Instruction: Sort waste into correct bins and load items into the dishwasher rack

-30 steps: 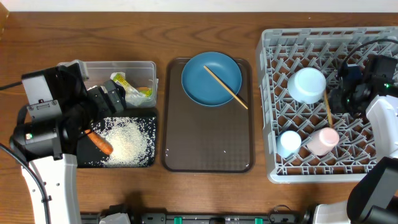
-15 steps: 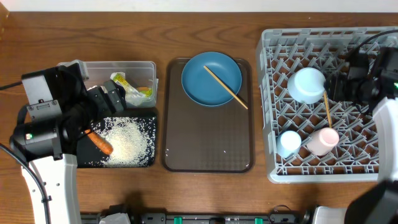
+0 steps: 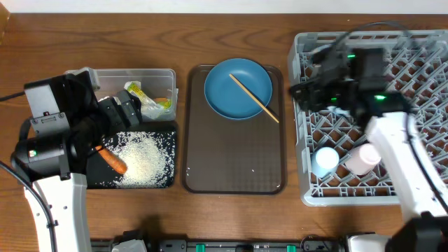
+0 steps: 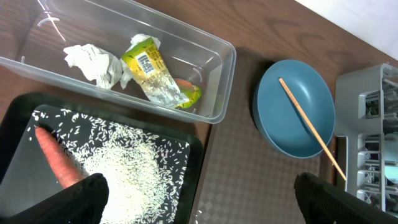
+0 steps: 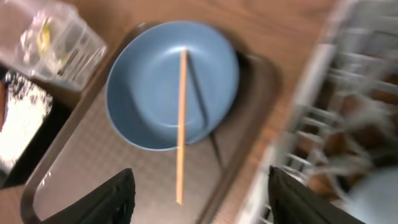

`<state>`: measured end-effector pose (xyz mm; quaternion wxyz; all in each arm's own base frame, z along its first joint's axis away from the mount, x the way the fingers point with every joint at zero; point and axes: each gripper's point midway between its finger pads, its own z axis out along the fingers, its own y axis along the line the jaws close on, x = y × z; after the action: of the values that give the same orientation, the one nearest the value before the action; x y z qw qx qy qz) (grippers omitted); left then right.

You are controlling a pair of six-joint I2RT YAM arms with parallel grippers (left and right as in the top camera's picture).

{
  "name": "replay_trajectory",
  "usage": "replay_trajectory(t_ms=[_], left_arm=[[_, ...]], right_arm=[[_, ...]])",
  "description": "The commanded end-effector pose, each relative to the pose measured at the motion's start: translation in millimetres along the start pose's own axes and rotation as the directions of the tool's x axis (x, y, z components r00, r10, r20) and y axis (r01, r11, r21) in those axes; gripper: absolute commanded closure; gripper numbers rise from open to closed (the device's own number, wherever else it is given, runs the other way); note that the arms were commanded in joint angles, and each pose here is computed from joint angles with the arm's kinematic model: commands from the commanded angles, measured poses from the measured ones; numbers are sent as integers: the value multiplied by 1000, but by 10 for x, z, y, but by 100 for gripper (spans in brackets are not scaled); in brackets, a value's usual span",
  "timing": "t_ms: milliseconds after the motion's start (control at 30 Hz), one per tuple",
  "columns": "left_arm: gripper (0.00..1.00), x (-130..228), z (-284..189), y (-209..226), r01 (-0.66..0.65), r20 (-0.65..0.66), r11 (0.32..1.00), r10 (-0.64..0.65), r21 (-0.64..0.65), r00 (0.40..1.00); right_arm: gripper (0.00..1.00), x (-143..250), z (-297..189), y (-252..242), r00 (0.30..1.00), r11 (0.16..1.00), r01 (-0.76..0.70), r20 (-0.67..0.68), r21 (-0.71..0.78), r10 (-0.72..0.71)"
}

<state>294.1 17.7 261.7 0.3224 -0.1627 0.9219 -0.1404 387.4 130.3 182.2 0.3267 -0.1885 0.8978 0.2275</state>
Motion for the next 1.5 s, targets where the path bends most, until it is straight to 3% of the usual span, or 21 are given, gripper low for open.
replay_trajectory(t_ms=[0,300,633,1200,1467], left_arm=[[2,-9,-23,30,-10,8,1000,10,-14,1000],[2,-9,-23,30,-10,8,1000,10,-14,1000],[2,-9,-23,30,-10,8,1000,10,-14,1000],[2,-9,-23,30,-10,8,1000,10,-14,1000],[2,-9,-23,30,-10,8,1000,10,-14,1000]], right_arm=[[36,188,363,64,996,998,33,-84,54,-28],[33,453,1217,186,936,919,325,-218,224,-277],[31,703,1600,90,912,885,374,-284,277,-296],[86,630,1618,168,919,891,367,-250,266,-304],[96,348,1444,398,945,923,319,-148,216,-292]])
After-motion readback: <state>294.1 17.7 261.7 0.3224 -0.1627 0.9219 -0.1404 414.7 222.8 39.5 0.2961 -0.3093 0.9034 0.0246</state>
